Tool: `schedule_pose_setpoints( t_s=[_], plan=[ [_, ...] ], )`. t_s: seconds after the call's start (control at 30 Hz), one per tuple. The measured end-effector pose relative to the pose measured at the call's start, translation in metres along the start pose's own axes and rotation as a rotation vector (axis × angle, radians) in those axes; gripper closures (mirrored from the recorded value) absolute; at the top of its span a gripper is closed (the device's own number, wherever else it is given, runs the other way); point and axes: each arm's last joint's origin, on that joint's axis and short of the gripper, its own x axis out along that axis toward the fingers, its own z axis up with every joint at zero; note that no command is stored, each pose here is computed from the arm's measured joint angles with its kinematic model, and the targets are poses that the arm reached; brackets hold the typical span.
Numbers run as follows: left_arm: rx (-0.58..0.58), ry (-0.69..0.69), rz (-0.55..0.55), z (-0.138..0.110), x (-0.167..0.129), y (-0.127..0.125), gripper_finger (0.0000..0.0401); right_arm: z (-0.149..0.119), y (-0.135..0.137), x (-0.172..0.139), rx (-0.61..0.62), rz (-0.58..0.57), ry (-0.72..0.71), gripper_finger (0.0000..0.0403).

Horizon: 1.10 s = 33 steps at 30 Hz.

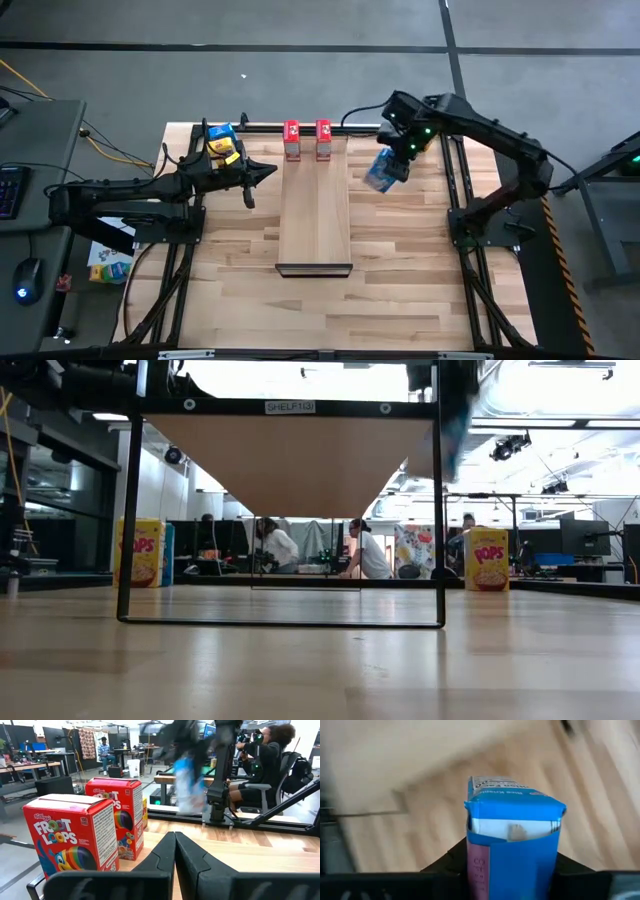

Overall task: Stack cereal on shelf
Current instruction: Put the right blue cereal box on the shelf

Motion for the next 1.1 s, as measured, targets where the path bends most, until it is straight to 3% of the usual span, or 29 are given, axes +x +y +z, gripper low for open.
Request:
schedule_pose_setpoints(
  t_s=[0.1,0.23,0.4,0.63,0.83,1.1],
  plan=[
    [0.000,0.000,0.000,0.000,0.000,0.000,0.0401,0.010,0.041,-0.021,-0.144,0.008,-0.112,0.0282],
    [-0.007,0.000,0.000,0.000,0.000,0.000,0.0401,0.021,0.089,-0.037,-0.308,-0.083,-0.293,0.0282],
    [-0.008,-0.001,0.000,0.000,0.000,0.000,0.0401,0.031,0.122,-0.026,-0.412,-0.167,-0.353,0.0282],
    [-0.008,0.000,-0.001,0.000,0.000,0.000,0.0401,0.051,0.121,0.018,-0.460,-0.214,-0.233,0.0277],
    [-0.008,0.000,-0.001,0.000,0.000,0.000,0.0401,0.068,0.109,0.051,-0.485,-0.278,-0.155,0.0249],
    [-0.008,0.000,-0.001,0.000,0.000,0.000,0.0401,0.080,0.092,0.069,-0.463,-0.262,-0.113,0.0206]
  ],
)
